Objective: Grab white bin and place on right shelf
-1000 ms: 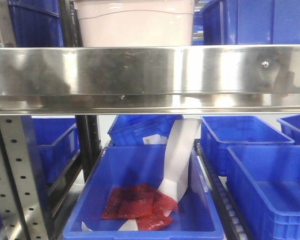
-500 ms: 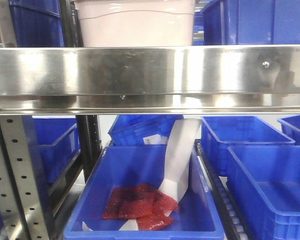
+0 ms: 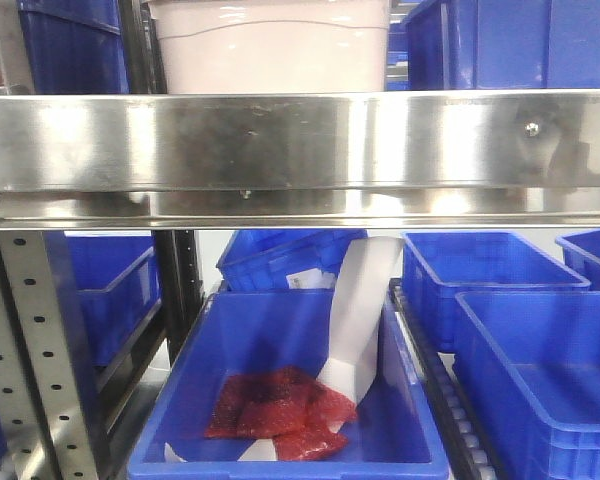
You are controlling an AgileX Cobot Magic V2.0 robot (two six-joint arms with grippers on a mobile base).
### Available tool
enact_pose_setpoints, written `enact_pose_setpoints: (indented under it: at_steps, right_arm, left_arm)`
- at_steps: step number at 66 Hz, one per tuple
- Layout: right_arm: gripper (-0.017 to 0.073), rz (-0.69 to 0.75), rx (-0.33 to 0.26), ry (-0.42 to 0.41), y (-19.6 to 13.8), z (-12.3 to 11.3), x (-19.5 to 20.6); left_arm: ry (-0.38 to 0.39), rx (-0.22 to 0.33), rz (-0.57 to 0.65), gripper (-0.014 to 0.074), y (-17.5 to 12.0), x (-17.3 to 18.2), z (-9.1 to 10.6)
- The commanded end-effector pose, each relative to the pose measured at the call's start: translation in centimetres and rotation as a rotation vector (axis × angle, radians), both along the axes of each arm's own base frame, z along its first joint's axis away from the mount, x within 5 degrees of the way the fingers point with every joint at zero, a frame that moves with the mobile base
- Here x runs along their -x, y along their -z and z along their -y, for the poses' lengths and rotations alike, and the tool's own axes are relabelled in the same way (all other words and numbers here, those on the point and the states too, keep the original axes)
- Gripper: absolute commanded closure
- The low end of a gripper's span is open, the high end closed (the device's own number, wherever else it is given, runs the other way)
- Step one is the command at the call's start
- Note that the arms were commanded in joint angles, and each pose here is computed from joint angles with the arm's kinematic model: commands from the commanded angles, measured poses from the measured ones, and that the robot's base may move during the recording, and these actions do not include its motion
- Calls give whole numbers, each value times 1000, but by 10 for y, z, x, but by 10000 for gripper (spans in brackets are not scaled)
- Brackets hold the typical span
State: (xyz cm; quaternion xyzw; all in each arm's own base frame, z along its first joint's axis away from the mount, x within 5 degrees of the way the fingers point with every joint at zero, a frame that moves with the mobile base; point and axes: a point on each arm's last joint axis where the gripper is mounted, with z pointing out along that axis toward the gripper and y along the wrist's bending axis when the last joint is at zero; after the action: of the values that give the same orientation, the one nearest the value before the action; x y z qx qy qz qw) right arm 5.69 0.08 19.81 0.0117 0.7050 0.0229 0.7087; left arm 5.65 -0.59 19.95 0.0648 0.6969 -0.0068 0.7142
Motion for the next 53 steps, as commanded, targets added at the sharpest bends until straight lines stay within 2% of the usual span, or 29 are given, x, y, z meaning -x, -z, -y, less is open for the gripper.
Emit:
enact_pose_setpoints:
  at_steps: [1, 8, 14, 20, 53]
  right_arm:
    - [519, 112, 2, -3, -10, 0, 2]
    - [519, 112, 2, -3, -10, 0, 2]
    - [519, 112, 2, -3, -10, 0, 2]
    - [519, 112, 2, -3, -10, 0, 2]
    - [519, 112, 2, -3, -10, 0, 2]
  left_arm:
    - [-6, 29, 90, 712, -8, 1, -1]
    - [-4, 85, 86, 712, -8, 1, -1]
    - [-4, 92, 87, 712, -9, 1, -1]
    - [-2, 139, 82, 712, -9, 1, -1]
    - [-8, 134, 83, 712, -9, 1, -1]
